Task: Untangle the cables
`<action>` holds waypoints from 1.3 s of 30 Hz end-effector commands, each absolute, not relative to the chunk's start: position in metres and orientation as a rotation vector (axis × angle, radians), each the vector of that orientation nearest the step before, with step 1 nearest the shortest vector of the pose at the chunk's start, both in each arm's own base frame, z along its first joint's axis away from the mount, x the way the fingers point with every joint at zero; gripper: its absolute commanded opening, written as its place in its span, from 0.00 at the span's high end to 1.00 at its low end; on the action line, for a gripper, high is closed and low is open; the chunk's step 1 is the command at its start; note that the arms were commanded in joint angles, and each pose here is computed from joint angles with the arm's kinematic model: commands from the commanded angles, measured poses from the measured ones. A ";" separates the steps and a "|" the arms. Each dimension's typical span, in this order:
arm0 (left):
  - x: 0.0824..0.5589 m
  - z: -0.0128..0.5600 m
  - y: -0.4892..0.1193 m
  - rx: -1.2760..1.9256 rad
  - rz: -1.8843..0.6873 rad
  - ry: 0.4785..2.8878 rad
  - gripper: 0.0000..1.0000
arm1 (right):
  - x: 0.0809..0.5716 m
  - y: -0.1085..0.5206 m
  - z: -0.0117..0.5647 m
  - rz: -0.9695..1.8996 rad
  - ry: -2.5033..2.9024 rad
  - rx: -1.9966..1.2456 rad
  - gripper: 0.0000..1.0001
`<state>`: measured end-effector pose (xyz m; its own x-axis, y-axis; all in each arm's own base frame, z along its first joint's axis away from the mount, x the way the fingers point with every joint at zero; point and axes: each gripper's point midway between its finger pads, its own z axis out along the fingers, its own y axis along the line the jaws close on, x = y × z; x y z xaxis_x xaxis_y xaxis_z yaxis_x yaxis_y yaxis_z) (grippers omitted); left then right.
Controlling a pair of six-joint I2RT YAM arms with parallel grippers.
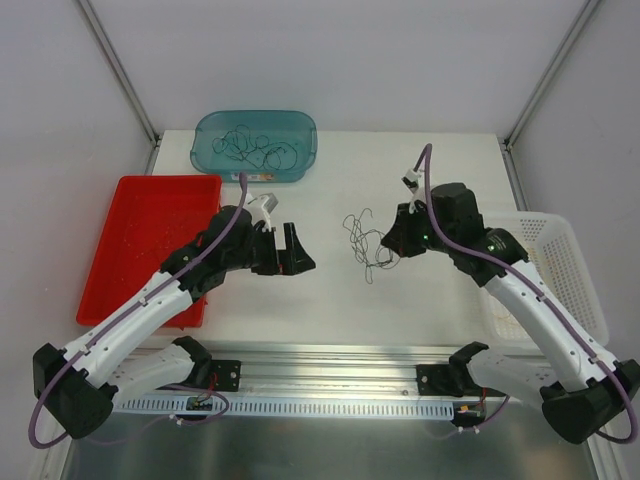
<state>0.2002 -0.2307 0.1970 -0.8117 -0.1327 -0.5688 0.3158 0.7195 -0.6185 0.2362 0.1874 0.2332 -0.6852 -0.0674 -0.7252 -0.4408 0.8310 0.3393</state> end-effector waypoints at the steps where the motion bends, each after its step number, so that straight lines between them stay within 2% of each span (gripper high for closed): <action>1: 0.209 0.228 -0.248 0.112 -1.030 2.252 0.02 | 0.225 0.217 0.254 0.752 2.210 -0.450 0.99; 9: 0.216 0.250 -0.275 0.014 -1.088 2.186 0.14 | 0.217 0.254 0.262 0.836 2.143 -0.474 0.99; 15: 0.218 0.230 -0.295 -0.074 -1.090 2.236 0.26 | 0.211 0.270 0.262 0.843 2.135 -0.506 0.99; 24: 0.210 0.215 -0.321 0.000 -1.088 2.267 0.35 | 0.208 0.282 0.271 0.889 2.095 -0.473 0.99; 32: 0.237 0.167 -0.290 -0.244 -0.828 2.270 0.74 | 0.197 0.287 0.285 0.954 2.069 -0.485 0.99; 39: 0.262 0.144 -0.242 -0.360 -0.610 2.215 0.95 | 0.193 0.251 0.306 0.830 2.016 -0.458 0.99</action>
